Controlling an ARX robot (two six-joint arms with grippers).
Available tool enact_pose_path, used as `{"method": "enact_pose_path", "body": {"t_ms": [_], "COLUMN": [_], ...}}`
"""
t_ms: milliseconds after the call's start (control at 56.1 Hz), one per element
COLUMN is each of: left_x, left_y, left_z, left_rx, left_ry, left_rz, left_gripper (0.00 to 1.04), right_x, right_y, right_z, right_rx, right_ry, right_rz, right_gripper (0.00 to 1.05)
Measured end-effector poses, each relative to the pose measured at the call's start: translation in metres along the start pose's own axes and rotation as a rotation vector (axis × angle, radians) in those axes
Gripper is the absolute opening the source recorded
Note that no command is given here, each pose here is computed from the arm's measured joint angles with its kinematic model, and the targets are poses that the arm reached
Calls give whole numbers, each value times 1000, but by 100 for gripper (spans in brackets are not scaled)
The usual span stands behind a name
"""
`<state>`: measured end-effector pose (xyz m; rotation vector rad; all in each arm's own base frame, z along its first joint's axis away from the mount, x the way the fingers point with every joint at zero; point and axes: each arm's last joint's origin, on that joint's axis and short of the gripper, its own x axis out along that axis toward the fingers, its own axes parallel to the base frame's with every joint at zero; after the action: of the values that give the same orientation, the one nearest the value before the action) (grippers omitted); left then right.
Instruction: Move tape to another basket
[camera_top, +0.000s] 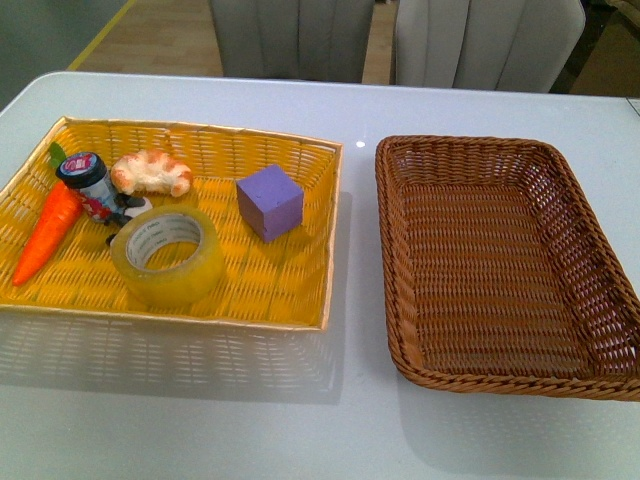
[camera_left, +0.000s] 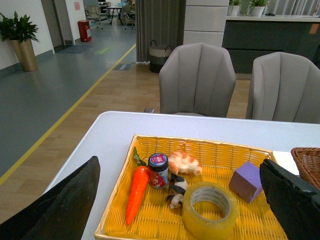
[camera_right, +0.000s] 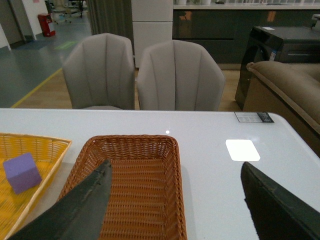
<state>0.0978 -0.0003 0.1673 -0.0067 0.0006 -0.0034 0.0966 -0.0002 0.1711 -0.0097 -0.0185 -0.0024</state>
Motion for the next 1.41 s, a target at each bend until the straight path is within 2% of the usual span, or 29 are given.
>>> {"method": "enact_pose_path", "body": {"t_ms": [89,143,160,178,214,267,321,481,624,730,926,1176,1407], "left_x": [0,1,0,1,4,11,24,70,115,148,193,220,233], "left_y": [0,0,0,0,0,0,0,1,0,0,-7,-17,-23], "left_z": [0,-1,0,1,6,9,13,24,17,-1,-45,-93,-118], "left_rx": [0,-17,-43,-82,-127,-167,-182,-192,-177,-164,-149,-91,-82], "left_ry": [0,41,116,272,484,668,735,709,682,691,782,882,923], "left_rz": [0,14,34,58,97,134,153,159,148,146,121,84,62], "left_gripper": [96,96,96,96,96,96,96,96,96,96,96,96,96], "right_x": [0,0,0,0,0,0,0,0,0,0,0,0,0], "right_y": [0,0,0,0,0,0,0,0,0,0,0,0,0], "right_z": [0,0,0,0,0,0,0,0,0,0,0,0,0], "right_rx": [0,2,2,2,2,2,2,2,2,2,2,2,2], "right_ry": [0,0,0,0,0,-1,-1,-1,-1,-1,-1,-1,-1], "right_rz": [0,0,0,0,0,2,0,0,0,1,1,0,0], "right_gripper": [96,96,95,95,96,96,96,96,96,96,96,96,96]}}
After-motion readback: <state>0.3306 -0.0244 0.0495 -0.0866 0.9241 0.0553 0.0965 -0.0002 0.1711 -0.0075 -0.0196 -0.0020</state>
